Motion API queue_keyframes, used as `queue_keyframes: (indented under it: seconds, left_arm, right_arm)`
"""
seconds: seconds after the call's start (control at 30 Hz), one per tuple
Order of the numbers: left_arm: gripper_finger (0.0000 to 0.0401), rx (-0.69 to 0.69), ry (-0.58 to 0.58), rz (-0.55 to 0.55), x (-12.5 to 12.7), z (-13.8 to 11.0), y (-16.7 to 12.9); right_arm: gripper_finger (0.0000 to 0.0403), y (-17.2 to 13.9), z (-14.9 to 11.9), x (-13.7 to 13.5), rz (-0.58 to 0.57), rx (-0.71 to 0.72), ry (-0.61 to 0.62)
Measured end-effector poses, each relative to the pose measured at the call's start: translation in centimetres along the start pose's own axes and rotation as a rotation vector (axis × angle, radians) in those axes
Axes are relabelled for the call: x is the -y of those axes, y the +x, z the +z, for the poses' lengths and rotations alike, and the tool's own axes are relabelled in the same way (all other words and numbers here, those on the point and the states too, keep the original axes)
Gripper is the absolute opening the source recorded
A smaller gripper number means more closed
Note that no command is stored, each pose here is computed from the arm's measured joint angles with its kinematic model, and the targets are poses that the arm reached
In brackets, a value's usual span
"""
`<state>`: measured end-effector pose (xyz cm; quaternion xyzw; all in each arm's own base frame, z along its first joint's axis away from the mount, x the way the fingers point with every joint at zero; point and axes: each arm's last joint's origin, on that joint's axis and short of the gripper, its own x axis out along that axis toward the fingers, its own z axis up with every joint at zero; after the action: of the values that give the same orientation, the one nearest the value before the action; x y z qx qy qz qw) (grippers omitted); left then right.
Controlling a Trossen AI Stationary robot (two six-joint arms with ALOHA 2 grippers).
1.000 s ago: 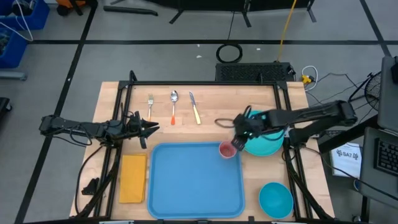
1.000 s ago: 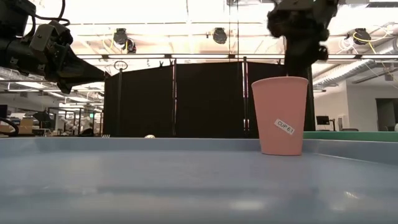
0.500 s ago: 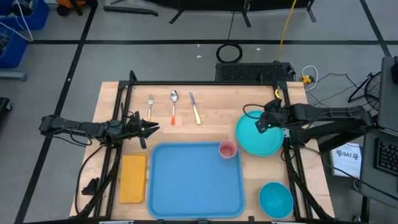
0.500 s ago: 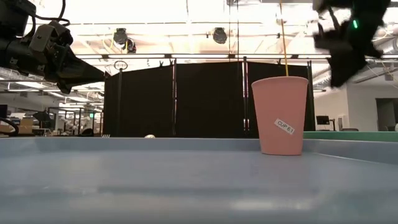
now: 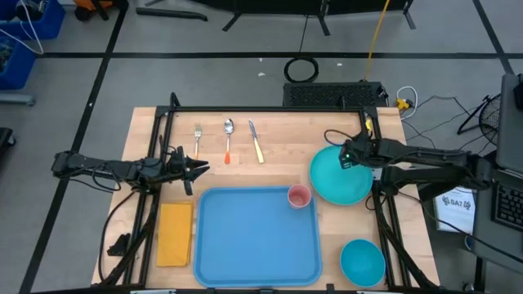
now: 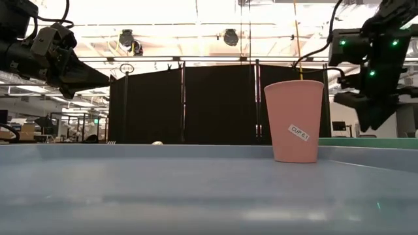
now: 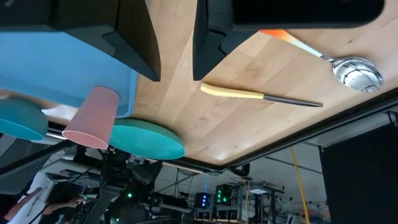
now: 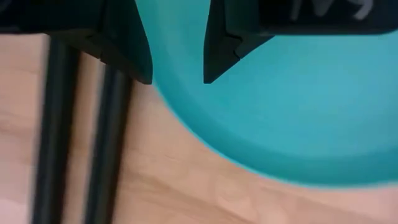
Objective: Set up tray
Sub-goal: Put the blue plate on the blue serving tray
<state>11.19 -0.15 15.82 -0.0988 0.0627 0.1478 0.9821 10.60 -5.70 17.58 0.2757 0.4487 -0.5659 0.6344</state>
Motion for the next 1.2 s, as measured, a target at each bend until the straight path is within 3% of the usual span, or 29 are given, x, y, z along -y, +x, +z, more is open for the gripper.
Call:
queue_keyframes:
  seconds: [0.17,0.5,0.73,1.2]
  left_arm:
    - [0.0097,-0.002,0.002,0.001,0.0,0.0,0.0]
    - [0.0097,-0.003,0.003,0.000,0.0,0.0,0.0]
    - [0.0097,-0.003,0.004,0.000,0.0,0.0,0.0]
    - [0.0097,-0.011,0.007,0.002,0.0,-0.1,0.0]
  right_arm:
    - [0.0135,0.9,0.4,-0.3,0.069,0.007,0.008]
    - [0.0133,3.0,0.1,0.5,0.021,-0.039,0.021]
    - [0.0134,3.1,0.5,0.0,0.145,-0.080,0.042]
    - [0.0128,3.1,1.3,-0.3,0.131,0.048,0.041]
